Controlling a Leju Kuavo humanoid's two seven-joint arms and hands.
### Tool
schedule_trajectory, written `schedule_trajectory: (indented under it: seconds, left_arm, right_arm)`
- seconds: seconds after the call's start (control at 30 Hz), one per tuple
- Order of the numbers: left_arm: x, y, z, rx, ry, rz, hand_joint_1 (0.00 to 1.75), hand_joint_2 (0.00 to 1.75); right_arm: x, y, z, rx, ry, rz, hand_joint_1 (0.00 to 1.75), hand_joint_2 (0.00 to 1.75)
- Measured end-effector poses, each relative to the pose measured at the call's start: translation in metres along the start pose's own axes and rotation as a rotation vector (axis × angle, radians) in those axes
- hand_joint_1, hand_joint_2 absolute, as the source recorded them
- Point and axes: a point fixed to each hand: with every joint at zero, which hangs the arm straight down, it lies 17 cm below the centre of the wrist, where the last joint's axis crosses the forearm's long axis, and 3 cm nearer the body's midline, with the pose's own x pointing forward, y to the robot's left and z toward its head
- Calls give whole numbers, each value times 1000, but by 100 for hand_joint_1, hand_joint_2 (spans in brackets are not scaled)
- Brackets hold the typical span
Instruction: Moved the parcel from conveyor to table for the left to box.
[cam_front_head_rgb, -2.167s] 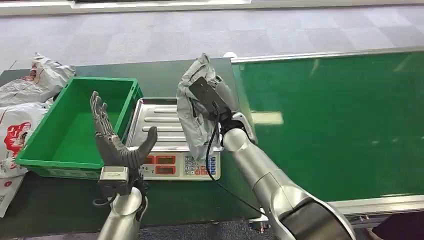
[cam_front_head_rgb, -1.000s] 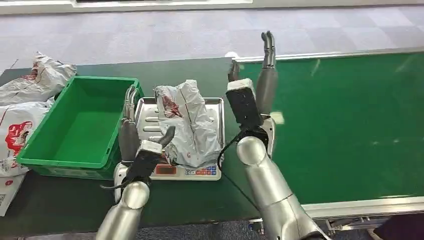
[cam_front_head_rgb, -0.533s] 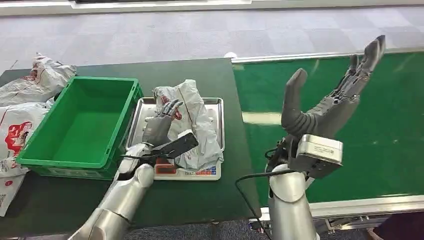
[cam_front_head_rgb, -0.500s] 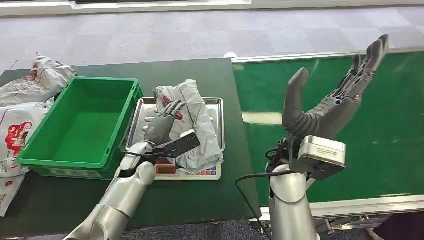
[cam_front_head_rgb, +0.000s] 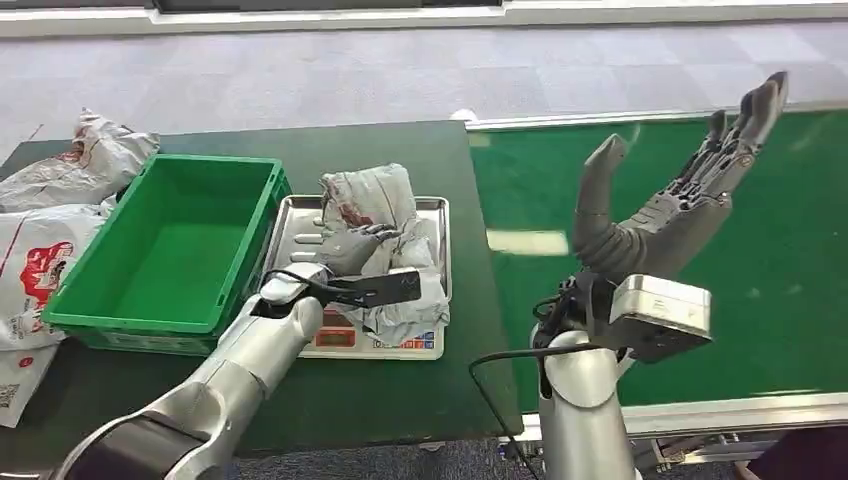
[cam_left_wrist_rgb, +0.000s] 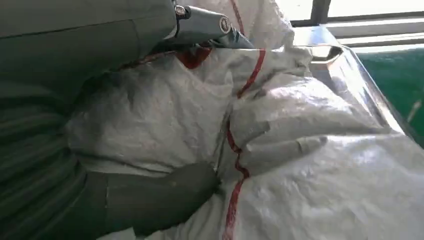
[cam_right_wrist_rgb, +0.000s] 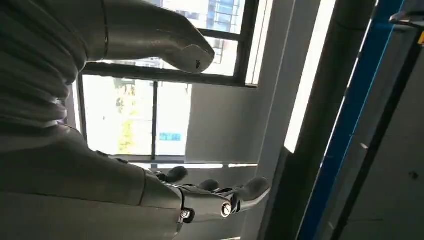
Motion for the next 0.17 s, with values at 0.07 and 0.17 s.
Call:
schedule_trajectory:
  seconds: [0.07, 0.17]
  left_arm:
    - [-1, -2, 0, -7, 2, -6, 175, 175]
    - [-2, -3, 0, -14, 3, -11, 175, 175]
  right_arm:
    - [0, 0, 0, 0, -1, 0, 0, 175]
    - [0, 0, 0, 1, 0, 0, 0, 175]
